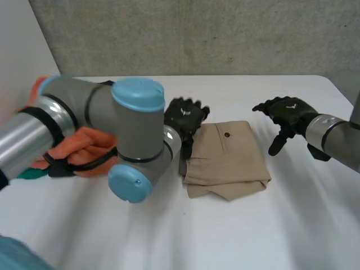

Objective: Fold the laundry.

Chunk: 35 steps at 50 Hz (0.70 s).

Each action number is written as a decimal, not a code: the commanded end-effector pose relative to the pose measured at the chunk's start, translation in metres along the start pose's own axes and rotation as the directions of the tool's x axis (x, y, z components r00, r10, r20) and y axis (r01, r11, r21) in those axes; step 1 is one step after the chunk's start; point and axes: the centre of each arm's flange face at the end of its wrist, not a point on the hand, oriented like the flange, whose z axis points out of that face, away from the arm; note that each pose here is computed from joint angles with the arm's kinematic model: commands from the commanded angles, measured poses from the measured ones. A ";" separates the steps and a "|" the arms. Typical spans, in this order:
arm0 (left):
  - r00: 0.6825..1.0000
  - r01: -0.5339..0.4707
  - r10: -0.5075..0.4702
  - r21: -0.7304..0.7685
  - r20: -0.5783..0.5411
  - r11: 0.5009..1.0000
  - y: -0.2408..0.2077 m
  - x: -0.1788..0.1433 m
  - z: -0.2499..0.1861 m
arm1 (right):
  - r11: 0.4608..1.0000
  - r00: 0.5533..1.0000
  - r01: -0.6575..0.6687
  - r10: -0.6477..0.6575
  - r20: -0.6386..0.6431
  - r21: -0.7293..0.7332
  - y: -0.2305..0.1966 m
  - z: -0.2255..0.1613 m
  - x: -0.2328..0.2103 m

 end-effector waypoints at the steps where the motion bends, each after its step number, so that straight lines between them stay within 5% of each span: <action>1: 0.996 0.057 -0.046 0.166 -0.073 0.984 -0.056 -0.013 -0.031 | 0.988 0.988 -0.152 0.151 -0.044 -0.027 0.013 -0.023 -0.006; 4: 0.987 0.097 -0.071 0.191 -0.143 0.977 -0.066 -0.014 -0.043 | 0.968 0.973 -0.232 0.231 -0.027 -0.094 0.037 -0.032 -0.012; 13: 0.881 0.209 -0.098 0.195 -0.463 0.958 -0.076 0.006 -0.079 | 0.960 0.954 -0.266 0.275 0.118 -0.087 0.067 -0.033 -0.038; 23: 0.876 0.209 -0.092 0.199 -0.473 0.957 -0.078 0.009 -0.083 | 0.969 0.958 -0.246 0.249 0.146 -0.035 0.078 -0.001 -0.051; 35: 0.878 0.209 -0.093 0.202 -0.469 0.957 -0.079 0.007 -0.082 | 0.976 0.978 -0.210 0.208 0.033 0.052 0.076 0.022 -0.035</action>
